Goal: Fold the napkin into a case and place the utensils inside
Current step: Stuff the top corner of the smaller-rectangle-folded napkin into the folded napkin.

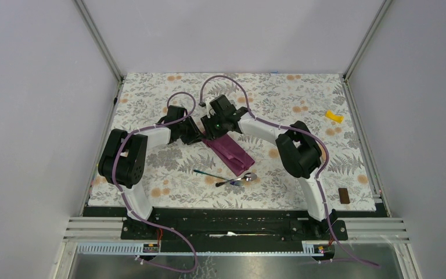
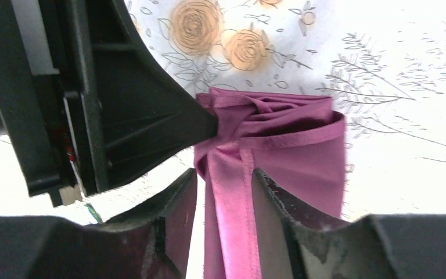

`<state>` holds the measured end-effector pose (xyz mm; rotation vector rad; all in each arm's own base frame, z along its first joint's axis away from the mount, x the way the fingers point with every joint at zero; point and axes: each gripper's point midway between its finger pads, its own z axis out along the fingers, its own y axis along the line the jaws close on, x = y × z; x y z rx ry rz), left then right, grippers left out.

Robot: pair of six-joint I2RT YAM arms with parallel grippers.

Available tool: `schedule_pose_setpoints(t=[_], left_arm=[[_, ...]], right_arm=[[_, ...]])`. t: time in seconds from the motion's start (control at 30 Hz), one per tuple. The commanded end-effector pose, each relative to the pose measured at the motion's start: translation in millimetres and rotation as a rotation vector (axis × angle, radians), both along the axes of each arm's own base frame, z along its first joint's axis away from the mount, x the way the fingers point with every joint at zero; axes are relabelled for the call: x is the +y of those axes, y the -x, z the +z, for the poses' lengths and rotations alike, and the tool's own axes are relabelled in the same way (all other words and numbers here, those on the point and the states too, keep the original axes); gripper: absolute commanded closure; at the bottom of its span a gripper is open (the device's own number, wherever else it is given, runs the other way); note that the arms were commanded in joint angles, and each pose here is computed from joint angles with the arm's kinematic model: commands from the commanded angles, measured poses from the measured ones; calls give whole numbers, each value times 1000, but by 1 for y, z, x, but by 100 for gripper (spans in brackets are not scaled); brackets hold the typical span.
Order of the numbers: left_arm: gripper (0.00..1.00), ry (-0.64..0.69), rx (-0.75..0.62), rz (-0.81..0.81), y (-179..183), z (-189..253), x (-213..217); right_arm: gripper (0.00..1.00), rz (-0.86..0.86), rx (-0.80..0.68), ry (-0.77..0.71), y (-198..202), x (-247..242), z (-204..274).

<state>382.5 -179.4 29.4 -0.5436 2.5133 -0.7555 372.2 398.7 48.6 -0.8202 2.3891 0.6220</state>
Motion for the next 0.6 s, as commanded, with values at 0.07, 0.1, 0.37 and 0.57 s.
schedule_pose_setpoints(t=[0.07,0.1,0.37,0.57], left_arm=[[66,33,-62,-19,-7,10,-7],[66,33,-62,-19,-7,10,-7],[66,32,-66,-21,-7,11,-7],[66,36,-64,-20,-7,10,-8]], right_arm=[[50,49,-128,104,-15,-20,15],[50,57,-122,108,-14,-18,11],[54,73,-140,154,-17,-9,-9],[52,74,-140,171,-18,-8,-23]])
